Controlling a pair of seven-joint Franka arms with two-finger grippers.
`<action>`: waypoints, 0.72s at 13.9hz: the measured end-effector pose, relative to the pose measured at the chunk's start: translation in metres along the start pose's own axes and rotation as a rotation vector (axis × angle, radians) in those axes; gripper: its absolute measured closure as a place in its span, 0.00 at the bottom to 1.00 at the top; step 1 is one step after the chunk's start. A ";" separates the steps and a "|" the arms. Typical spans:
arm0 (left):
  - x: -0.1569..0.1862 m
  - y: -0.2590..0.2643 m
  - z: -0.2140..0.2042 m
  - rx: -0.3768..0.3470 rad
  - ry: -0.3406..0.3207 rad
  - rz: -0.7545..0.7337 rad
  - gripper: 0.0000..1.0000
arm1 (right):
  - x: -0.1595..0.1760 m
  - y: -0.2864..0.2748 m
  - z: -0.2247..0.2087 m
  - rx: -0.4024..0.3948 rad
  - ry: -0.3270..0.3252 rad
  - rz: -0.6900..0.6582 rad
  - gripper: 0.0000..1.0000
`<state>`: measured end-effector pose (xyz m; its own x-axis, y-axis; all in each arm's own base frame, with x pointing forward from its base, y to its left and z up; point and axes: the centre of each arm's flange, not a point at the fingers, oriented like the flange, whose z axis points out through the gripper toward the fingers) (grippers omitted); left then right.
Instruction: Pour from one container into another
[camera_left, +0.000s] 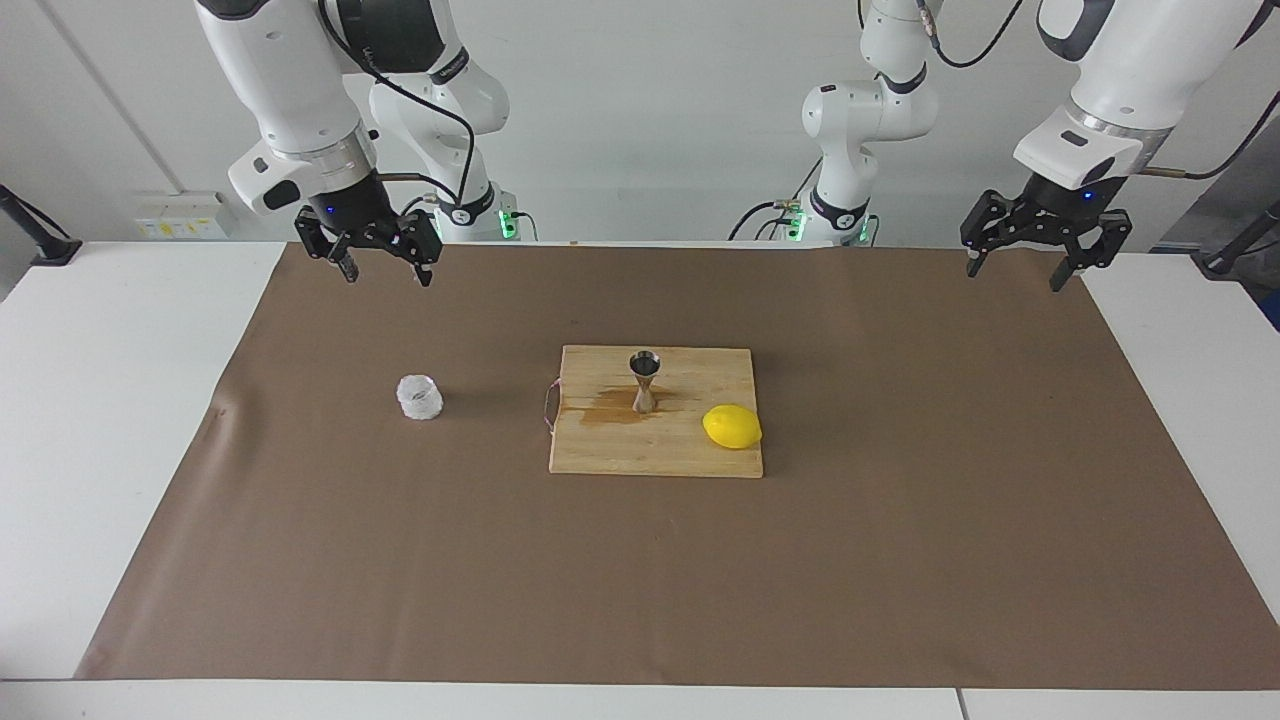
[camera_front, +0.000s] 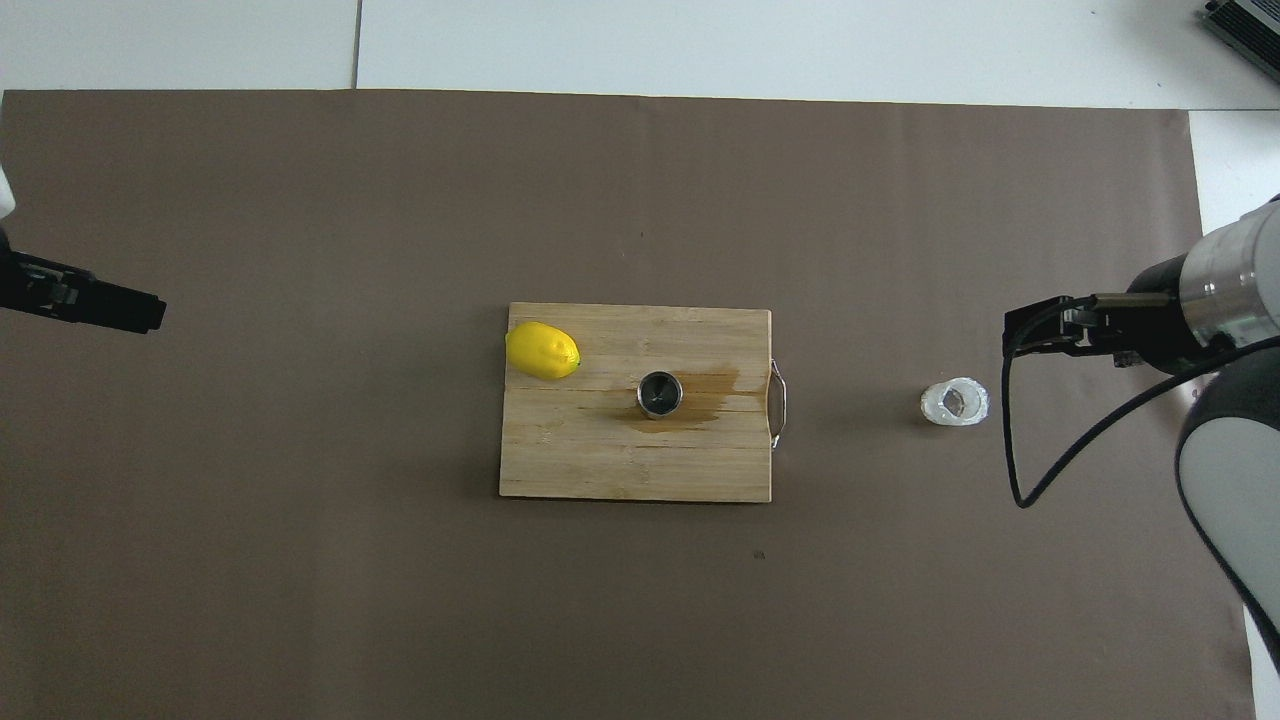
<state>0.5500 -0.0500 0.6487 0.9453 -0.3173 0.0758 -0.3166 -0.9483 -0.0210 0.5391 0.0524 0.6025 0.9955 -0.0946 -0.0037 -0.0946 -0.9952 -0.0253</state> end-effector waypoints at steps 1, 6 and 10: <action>0.000 0.000 0.000 0.000 0.000 0.000 0.00 | 0.000 0.000 0.000 0.000 0.000 0.000 0.00; 0.000 0.000 0.000 0.000 0.000 0.000 0.00 | 0.000 0.001 -0.001 0.001 0.003 0.001 0.00; 0.000 0.000 0.000 0.000 0.000 0.000 0.00 | 0.003 0.018 -0.002 0.003 0.004 0.033 0.00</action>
<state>0.5500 -0.0500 0.6487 0.9453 -0.3173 0.0758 -0.3166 -0.9483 -0.0210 0.5400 0.0342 0.6041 0.9919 -0.1271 -0.0006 -0.1270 -0.9915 -0.0280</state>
